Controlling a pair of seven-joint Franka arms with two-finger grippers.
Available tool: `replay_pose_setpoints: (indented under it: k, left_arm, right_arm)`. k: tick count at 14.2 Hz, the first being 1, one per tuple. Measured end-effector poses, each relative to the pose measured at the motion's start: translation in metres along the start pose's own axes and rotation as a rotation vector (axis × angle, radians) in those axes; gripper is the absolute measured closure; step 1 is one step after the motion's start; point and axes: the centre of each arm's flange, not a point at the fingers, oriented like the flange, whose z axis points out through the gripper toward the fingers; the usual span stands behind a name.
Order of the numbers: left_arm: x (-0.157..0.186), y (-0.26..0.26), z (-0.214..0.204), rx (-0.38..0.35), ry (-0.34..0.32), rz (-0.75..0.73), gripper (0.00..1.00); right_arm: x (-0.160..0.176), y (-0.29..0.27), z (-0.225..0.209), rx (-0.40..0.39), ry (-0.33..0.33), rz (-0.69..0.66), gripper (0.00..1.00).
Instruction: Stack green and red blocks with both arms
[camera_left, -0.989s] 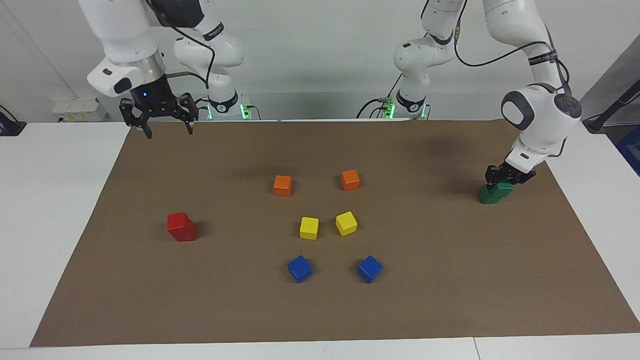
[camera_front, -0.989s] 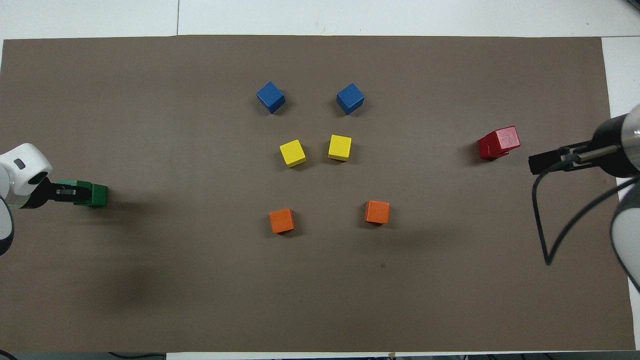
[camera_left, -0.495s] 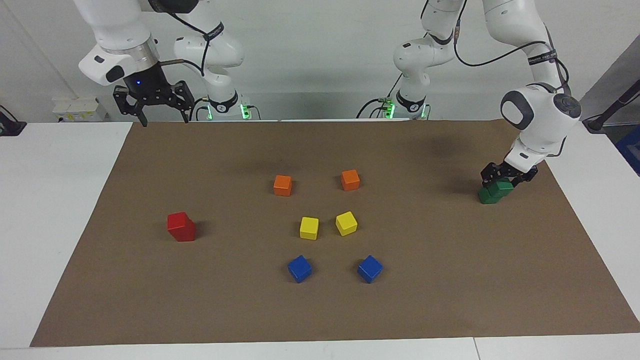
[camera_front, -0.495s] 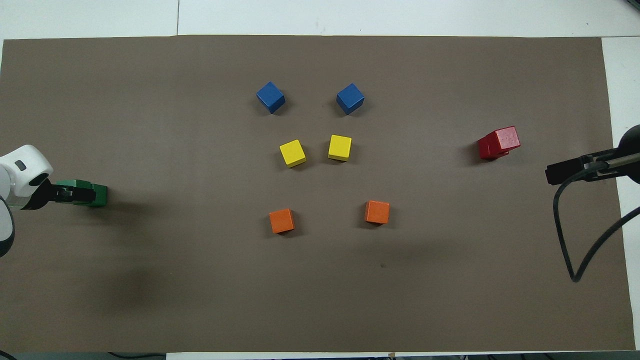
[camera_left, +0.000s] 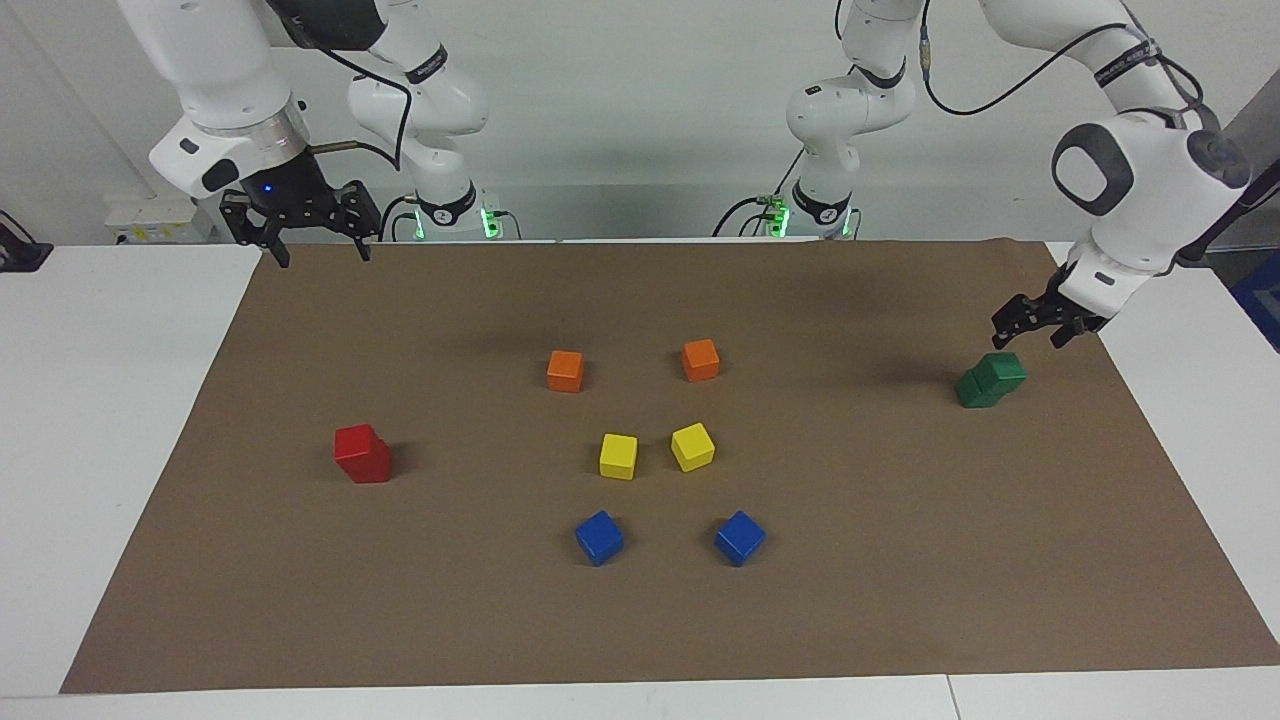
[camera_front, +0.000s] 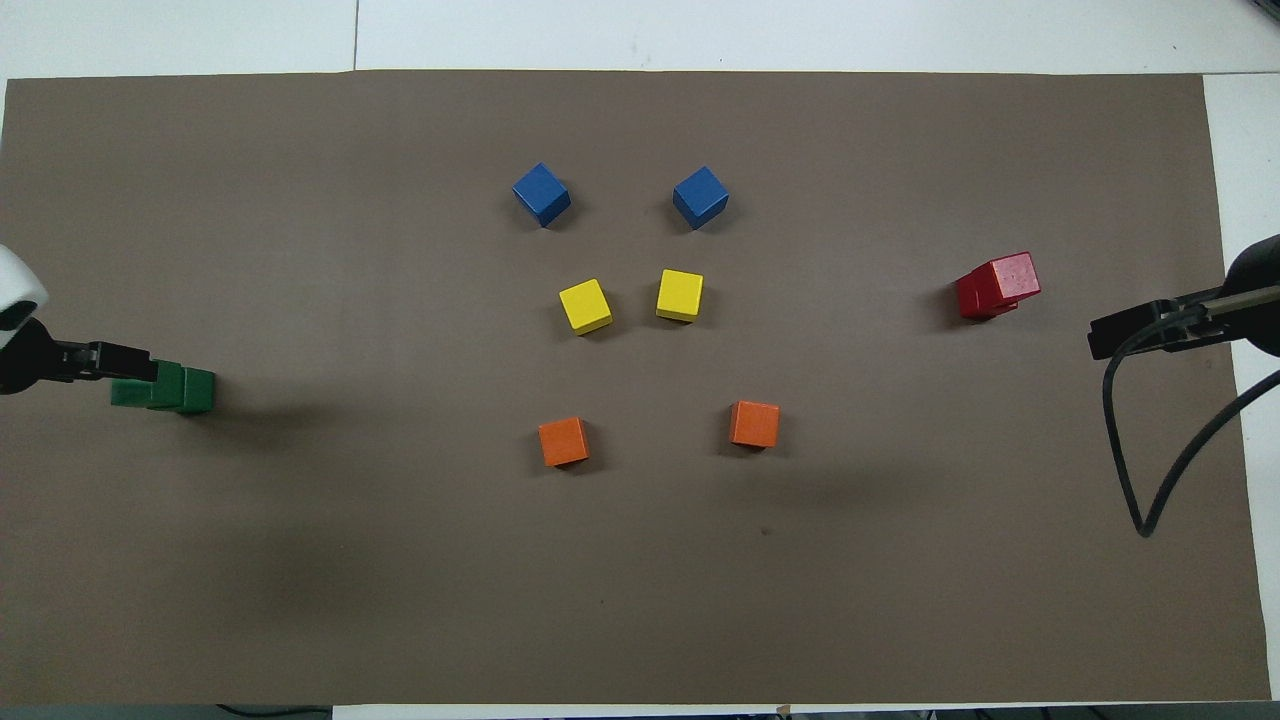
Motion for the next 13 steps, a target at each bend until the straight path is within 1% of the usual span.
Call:
replay_pose_setpoints:
  k: [1,3,7,8,11,13]
  left_arm:
    - [-0.003,0.007,-0.015,0.000,-0.003,-0.009,0.00]
    - [-0.009,0.023,-0.034,0.003,-0.023,0.003,0.00]
    - [-0.028,0.054,-0.058,0.023,-0.111,0.046,0.00]
    - [-0.033,0.057,-0.063,0.025,-0.120,0.049,0.00]
    - [-0.050,0.057,-0.080,0.026,-0.111,0.048,0.00]
    - [-0.057,0.055,-0.083,0.027,-0.108,0.046,0.00]
  right_arm:
    - [0.000,0.000,0.000,0.000,0.000,0.002,0.00]
    - [0.000,0.000,0.000,0.000,0.000,0.002,0.00]
    - [0.000,0.000,0.000,0.000,-0.001,0.003,0.00]
    - [0.000,0.000,0.001,0.000,-0.003,0.003,0.00]
    - [-0.001,0.000,0.002,0.001,-0.013,0.004,0.00]
    - [-0.002,0.000,0.002,0.001,-0.017,0.004,0.00]
